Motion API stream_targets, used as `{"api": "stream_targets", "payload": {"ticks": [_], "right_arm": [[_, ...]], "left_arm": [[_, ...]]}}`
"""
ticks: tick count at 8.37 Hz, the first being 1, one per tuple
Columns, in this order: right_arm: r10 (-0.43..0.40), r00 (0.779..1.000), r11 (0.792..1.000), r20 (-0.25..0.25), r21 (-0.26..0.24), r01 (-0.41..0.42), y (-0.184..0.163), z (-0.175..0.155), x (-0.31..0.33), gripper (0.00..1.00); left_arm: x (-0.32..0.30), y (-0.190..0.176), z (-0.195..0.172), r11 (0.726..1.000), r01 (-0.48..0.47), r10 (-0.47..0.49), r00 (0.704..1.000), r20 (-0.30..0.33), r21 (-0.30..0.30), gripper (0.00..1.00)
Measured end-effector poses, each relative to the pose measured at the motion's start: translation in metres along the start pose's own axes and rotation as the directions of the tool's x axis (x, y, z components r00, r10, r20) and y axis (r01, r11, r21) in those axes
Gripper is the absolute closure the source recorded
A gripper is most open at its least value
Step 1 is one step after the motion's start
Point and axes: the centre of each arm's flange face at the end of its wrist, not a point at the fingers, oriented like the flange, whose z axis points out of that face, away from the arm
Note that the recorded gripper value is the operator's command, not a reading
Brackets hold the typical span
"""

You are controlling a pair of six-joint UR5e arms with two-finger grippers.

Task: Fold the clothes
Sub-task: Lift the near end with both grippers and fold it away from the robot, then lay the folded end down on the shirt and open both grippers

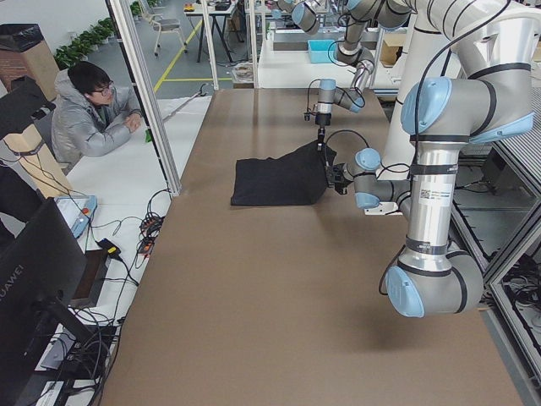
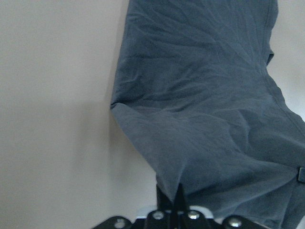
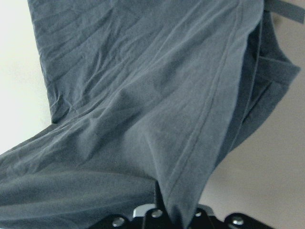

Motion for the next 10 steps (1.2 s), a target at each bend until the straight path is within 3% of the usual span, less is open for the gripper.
{"api": "stream_targets", "payload": {"ticks": [1, 3, 6, 10], "right_arm": [[0.042, 0.999, 0.999, 0.014, -0.006, -0.042, 0.001, 0.000, -0.007, 1.00], [0.076, 0.997, 0.997, 0.035, 0.029, -0.077, -0.015, 0.005, -0.021, 1.00], [0.091, 0.995, 0.989, 0.029, 0.114, -0.094, -0.066, 0.015, -0.025, 1.00], [0.100, 0.994, 0.972, 0.034, 0.211, -0.105, -0.123, 0.004, -0.030, 1.00]], "left_arm": [[0.011, 0.002, -0.003, 1.000, 0.001, -0.002, 1.000, -0.023, -0.006, 1.00], [0.030, -0.013, -0.011, 1.000, 0.007, -0.008, 0.998, -0.057, -0.018, 1.00], [0.043, -0.079, -0.023, 0.999, 0.025, -0.022, 0.997, -0.067, 0.032, 1.00], [0.075, -0.156, 0.029, 0.988, 0.052, -0.046, 0.998, -0.042, 0.143, 1.00]]}}
